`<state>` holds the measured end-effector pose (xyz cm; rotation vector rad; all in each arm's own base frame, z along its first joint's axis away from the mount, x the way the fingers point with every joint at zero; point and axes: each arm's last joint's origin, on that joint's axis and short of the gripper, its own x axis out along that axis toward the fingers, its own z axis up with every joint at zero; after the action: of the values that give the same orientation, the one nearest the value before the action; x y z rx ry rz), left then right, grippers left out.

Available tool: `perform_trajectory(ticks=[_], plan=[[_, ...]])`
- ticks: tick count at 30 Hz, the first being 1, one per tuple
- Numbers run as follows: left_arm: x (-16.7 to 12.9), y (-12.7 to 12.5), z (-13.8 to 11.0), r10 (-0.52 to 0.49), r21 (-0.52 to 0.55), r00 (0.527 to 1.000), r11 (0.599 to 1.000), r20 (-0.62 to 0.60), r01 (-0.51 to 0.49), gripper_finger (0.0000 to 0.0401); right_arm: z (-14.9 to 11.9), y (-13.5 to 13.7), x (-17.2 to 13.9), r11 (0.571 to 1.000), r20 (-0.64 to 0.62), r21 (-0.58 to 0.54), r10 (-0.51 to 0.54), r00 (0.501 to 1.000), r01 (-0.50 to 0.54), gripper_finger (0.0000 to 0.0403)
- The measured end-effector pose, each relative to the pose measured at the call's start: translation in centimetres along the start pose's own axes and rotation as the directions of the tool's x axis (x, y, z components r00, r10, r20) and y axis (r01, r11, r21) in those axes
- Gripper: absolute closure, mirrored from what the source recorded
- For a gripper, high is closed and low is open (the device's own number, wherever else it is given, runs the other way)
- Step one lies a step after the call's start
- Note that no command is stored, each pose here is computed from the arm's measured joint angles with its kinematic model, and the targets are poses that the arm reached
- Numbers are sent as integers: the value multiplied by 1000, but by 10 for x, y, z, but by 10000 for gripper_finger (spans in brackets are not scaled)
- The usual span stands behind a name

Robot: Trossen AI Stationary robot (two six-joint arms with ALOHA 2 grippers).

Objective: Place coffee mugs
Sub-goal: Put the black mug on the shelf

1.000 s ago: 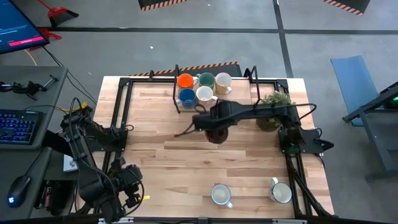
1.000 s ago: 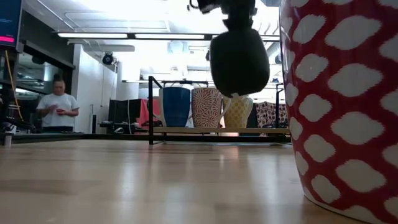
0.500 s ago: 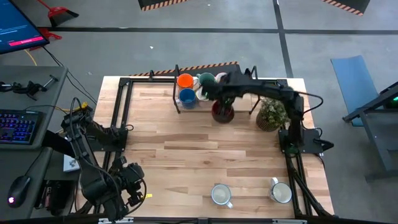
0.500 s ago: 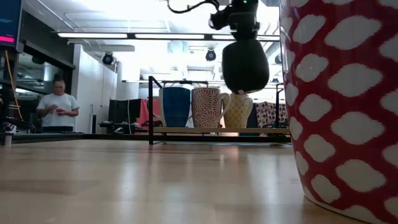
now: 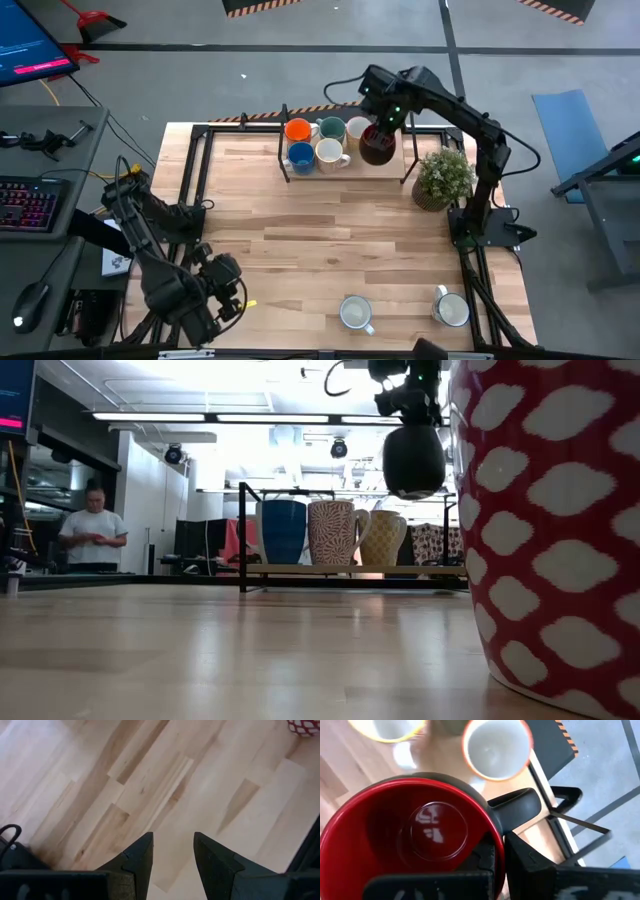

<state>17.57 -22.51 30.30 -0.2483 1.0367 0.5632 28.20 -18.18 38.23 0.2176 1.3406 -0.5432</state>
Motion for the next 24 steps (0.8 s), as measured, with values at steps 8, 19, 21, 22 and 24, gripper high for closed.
perform_trajectory(ticks=[8,19,21,22,24], plan=[[6,1,10,20,-29,1000,999,-3,-20,270,-5,-38,5,997,-21,72,-30,999,31,402],[13,3,22,44,-72,999,996,-7,-44,270,-8,-73,19,989,-69,116,-87,994,95,402],[14,3,24,47,-78,999,996,-8,-48,270,-7,-77,20,989,-50,105,-96,994,101,403],[14,4,24,49,-81,999,996,-8,-49,270,-6,-78,20,990,-40,97,-99,994,102,403],[15,4,26,51,-77,999,996,-9,-52,270,-6,-81,20,992,-31,78,-99,995,101,403]])
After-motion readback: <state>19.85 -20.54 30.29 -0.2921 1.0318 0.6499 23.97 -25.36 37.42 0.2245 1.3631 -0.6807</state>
